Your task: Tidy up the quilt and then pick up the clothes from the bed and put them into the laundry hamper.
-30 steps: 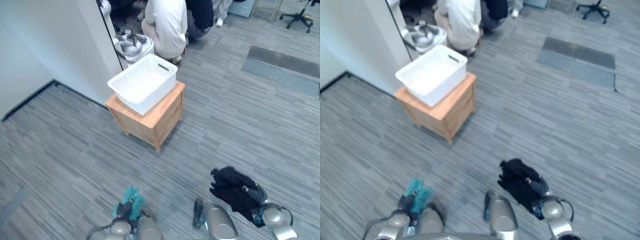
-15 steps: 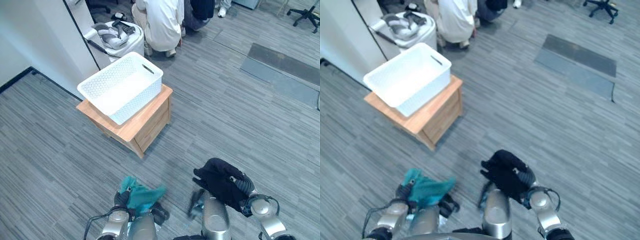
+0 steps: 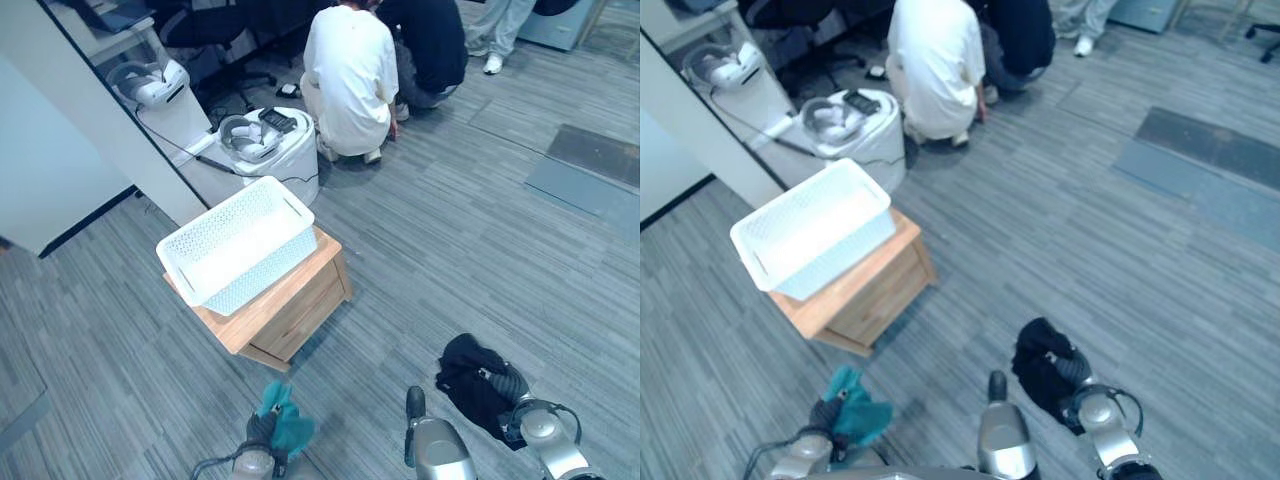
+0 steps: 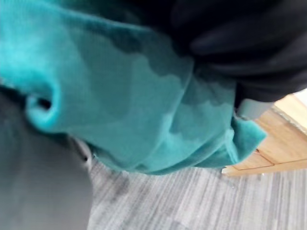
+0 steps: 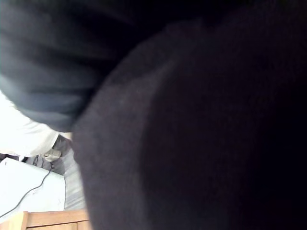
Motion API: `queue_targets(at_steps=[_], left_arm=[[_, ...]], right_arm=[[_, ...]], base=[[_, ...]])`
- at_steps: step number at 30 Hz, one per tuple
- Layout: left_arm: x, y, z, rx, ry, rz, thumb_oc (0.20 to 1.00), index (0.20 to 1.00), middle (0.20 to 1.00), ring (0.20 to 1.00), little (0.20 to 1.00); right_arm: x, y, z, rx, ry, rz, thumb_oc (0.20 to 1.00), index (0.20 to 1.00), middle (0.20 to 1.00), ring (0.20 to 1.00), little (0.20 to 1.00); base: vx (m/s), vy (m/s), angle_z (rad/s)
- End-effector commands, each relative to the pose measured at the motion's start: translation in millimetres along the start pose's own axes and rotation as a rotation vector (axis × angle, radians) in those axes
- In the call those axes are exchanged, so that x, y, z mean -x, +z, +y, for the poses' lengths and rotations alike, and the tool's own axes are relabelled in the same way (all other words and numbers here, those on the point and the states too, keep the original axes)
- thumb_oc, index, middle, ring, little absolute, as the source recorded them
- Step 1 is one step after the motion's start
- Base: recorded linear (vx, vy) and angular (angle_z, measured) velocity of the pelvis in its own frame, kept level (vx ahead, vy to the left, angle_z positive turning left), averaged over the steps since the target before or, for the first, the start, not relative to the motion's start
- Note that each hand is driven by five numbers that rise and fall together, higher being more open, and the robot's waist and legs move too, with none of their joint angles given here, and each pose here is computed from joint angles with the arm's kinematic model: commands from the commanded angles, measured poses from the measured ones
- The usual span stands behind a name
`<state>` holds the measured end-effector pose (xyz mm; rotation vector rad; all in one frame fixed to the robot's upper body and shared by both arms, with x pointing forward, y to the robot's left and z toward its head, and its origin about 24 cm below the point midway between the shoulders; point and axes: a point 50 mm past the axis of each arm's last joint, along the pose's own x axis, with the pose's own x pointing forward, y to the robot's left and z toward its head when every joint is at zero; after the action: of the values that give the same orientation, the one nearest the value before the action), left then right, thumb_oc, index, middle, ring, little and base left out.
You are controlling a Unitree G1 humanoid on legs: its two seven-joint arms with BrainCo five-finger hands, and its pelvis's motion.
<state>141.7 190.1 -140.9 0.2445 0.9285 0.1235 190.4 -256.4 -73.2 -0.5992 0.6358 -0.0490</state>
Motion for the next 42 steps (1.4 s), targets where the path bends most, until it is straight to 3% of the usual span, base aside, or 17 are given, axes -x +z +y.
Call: queue_targets(at_steps=[1,10,16,19,23,31,35,42], left_arm=[[-0.7,11.7,18.8,0.011,0.043,-0.069,0.200,0.200,0.200,0.200,0.200],[4.1,1.1,13.6,-0.002,0.007,-0.042,0.200,0.200,0.200,0.200,0.200],[-6.1,38.5,20.7,-0.046,0.025,-0.141,0.200,0.200,0.200,0.200,0.200],[-9.2,51.3,15.9,-0.121,0.009,-0.177,0.200,0.200,0.200,0.200,0.200],[-7.0,34.6,15.6,-0.132,0.001,-0.136,0.200,0.200,0.200,0.200,0.200],[-3.7,20.8,7.6,-0.125,-0.035,-0.105,0.200,0.200,0.200,0.200,0.200],[-4.6,33.7,4.5,-0.118,-0.039,-0.153,0.200,0.200,0.200,0.200,0.200],[-3.6,37.5,-7.7,-0.085,-0.078,-0.162,0.200,0.200,0.200,0.200,0.200]], right_arm=[[-4.3,38.4,-7.7,0.047,0.000,-0.172,0.200,0.200,0.200,0.200,0.200],[0.6,26.6,2.5,0.048,0.020,-0.145,0.200,0.200,0.200,0.200,0.200],[-1.9,71.7,6.4,0.060,0.011,-0.317,0.200,0.200,0.200,0.200,0.200],[5.4,89.3,-24.2,0.107,-0.100,-0.425,0.200,0.200,0.200,0.200,0.200],[20.4,107.2,-61.0,0.130,-0.244,-0.534,0.200,0.200,0.200,0.200,0.200],[59.2,160.2,-124.5,0.250,-0.489,-0.803,0.200,0.200,0.200,0.200,0.200],[79.5,192.1,-141.9,0.304,-0.554,-0.950,0.200,0.200,0.200,0.200,0.200],[95.0,245.7,-138.8,0.412,-0.555,-1.143,0.200,0.200,0.200,0.200,0.200]], base=[[0.34,-0.103,0.41],[0.50,0.112,0.21],[0.36,0.115,-0.01],[0.32,-0.131,1.06],[0.23,-0.079,1.56],[0.10,-0.159,-0.28],[-0.02,-0.141,-0.30],[-0.02,0.020,0.05]])
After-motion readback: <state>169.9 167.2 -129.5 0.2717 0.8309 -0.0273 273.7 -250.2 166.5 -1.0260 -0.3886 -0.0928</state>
